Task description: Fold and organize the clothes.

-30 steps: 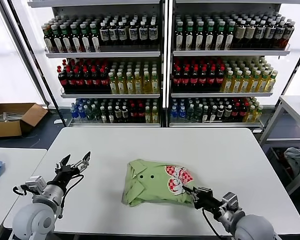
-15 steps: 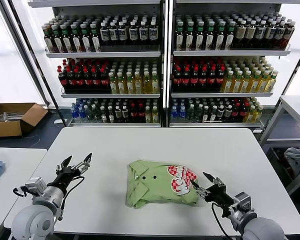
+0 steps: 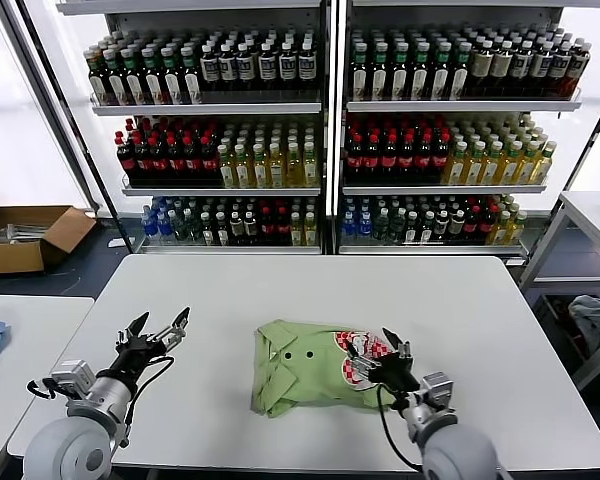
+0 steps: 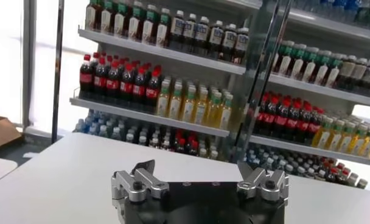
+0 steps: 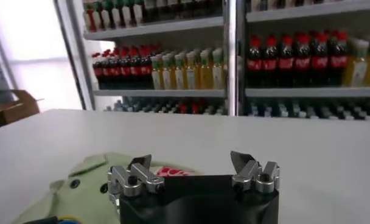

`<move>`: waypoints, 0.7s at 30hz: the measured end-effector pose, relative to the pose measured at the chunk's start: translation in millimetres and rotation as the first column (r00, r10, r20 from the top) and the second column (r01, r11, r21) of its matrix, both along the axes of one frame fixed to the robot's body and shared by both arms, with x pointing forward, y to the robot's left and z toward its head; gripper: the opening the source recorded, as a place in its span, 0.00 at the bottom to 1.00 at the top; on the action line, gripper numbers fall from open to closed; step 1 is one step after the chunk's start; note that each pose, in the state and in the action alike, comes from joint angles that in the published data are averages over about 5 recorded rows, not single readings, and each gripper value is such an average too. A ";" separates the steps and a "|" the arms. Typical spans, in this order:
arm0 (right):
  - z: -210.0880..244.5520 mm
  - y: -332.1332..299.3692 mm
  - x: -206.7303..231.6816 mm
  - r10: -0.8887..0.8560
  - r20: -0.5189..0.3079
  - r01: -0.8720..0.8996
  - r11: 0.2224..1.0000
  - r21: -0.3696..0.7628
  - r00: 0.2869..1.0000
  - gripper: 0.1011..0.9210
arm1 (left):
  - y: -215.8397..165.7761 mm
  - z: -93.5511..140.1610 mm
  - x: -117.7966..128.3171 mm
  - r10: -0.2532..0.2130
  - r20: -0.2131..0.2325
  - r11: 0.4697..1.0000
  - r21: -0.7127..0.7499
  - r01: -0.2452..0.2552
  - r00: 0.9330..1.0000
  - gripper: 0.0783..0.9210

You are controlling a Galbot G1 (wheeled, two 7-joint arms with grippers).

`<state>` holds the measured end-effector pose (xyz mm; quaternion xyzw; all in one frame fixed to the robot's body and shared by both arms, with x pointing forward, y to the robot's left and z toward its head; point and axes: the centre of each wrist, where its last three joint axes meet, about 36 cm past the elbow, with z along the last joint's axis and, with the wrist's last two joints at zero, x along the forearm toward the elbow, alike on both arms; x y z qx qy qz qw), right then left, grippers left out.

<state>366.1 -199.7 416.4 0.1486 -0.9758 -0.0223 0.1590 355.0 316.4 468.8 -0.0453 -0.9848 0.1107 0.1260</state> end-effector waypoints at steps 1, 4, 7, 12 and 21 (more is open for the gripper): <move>-3.9 6.9 2.0 -0.018 -0.009 0.019 1.000 0.005 1.000 0.88 | -0.3 0.1 -0.8 0.000 0.000 1.000 0.001 0.000 1.000 0.88; -16.3 26.4 8.0 -0.067 -0.041 0.068 0.998 0.010 0.997 0.88 | -1.1 -0.1 -3.0 -0.003 -0.002 1.000 0.001 0.003 1.000 0.88; -28.5 43.1 11.2 -0.101 -0.081 0.100 0.995 -0.006 0.992 0.88 | -1.2 -1.4 -4.8 -0.005 -0.007 1.000 0.003 0.005 1.000 0.88; -34.8 60.1 11.4 -0.126 -0.123 0.120 0.991 -0.058 0.984 0.88 | 0.3 -2.1 -7.1 -0.007 -0.012 1.000 0.008 0.007 1.000 0.88; -2.4 67.7 11.6 -0.124 -0.048 0.121 0.991 -0.065 0.991 0.88 | -0.3 2.1 -6.3 -0.019 -0.002 1.000 0.012 0.019 1.000 0.88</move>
